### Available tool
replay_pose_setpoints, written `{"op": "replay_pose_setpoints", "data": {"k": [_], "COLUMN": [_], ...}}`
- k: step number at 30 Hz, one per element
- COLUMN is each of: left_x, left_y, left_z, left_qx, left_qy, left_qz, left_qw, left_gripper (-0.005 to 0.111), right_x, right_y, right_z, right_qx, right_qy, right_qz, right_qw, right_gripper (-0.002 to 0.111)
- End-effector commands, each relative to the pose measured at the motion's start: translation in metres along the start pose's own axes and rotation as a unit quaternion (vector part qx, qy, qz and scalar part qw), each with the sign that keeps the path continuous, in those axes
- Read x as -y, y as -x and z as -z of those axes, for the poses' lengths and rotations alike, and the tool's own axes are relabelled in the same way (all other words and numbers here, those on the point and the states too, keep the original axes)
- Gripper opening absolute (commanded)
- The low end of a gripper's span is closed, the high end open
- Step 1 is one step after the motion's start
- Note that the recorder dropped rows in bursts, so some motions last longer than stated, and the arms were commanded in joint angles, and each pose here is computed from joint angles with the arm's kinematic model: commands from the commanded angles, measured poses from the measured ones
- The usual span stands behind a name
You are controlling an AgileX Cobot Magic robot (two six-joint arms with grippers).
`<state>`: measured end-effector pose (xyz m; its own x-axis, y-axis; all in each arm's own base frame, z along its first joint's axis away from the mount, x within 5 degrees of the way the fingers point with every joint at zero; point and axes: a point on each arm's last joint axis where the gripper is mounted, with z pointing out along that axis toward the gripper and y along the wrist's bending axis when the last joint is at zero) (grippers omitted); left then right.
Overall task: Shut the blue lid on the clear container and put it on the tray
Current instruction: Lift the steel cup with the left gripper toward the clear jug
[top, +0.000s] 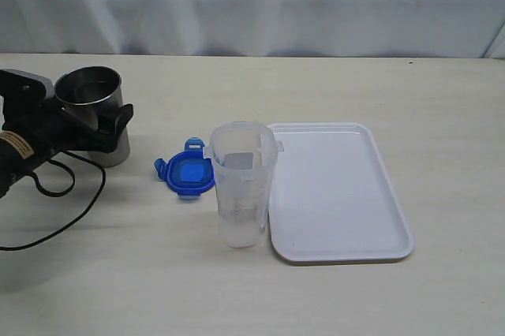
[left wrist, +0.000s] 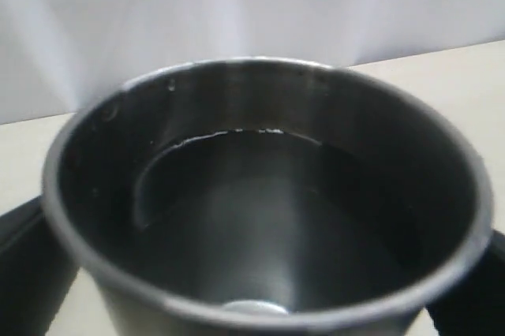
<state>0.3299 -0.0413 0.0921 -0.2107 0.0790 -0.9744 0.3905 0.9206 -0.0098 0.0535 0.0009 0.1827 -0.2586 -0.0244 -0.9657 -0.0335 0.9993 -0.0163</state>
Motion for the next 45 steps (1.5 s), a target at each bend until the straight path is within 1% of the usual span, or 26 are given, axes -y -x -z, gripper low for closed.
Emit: {"op": "replay_pose_setpoints", "data": {"k": [1, 3, 9, 33, 35, 38, 42, 45], "left_x": [-0.0002, -0.0001, -0.0005, -0.0003, -0.0003, -0.0003, 0.0004, 0.0038], "left_y": [-0.0099, -0.0106, -0.0089, -0.0086, -0.0086, -0.0086, -0.0087, -0.0090], "left_z": [-0.0038, -0.0045, -0.0060, -0.0063, -0.0063, -0.0063, -0.0063, -0.0062], "left_qx": [0.004, 0.016, 0.024, 0.024, 0.024, 0.024, 0.024, 0.022], "left_qy": [-0.003, -0.004, -0.006, -0.007, -0.007, -0.007, -0.011, -0.030], "left_qz": [0.010, 0.013, 0.011, 0.010, 0.010, 0.010, 0.009, 0.001], "left_qw": [1.000, 1.000, 1.000, 1.000, 1.000, 1.000, 1.000, 0.999], "left_gripper": [0.105, 0.105, 0.105, 0.105, 0.103, 0.092, 0.068, 0.051], "right_x": [0.0002, 0.0002, 0.0002, 0.0002, 0.0002, 0.0002, 0.0002, 0.0002], "right_y": [-0.0007, -0.0007, -0.0007, -0.0007, -0.0007, -0.0007, -0.0007, -0.0007], "right_z": [-0.0001, -0.0001, -0.0001, -0.0001, -0.0001, -0.0001, -0.0001, -0.0001], "right_qx": [0.002, 0.002, 0.002, 0.002, 0.002, 0.002, 0.002, 0.002], "right_qy": [-0.002, -0.002, -0.002, -0.002, -0.002, -0.002, -0.002, -0.002], "right_qz": [0.000, 0.000, 0.000, 0.000, 0.000, 0.000, 0.000, 0.000], "right_qw": [1.000, 1.000, 1.000, 1.000, 1.000, 1.000, 1.000, 1.000], "right_gripper": [0.005, 0.005, 0.005, 0.005, 0.005, 0.005, 0.005, 0.005]}}
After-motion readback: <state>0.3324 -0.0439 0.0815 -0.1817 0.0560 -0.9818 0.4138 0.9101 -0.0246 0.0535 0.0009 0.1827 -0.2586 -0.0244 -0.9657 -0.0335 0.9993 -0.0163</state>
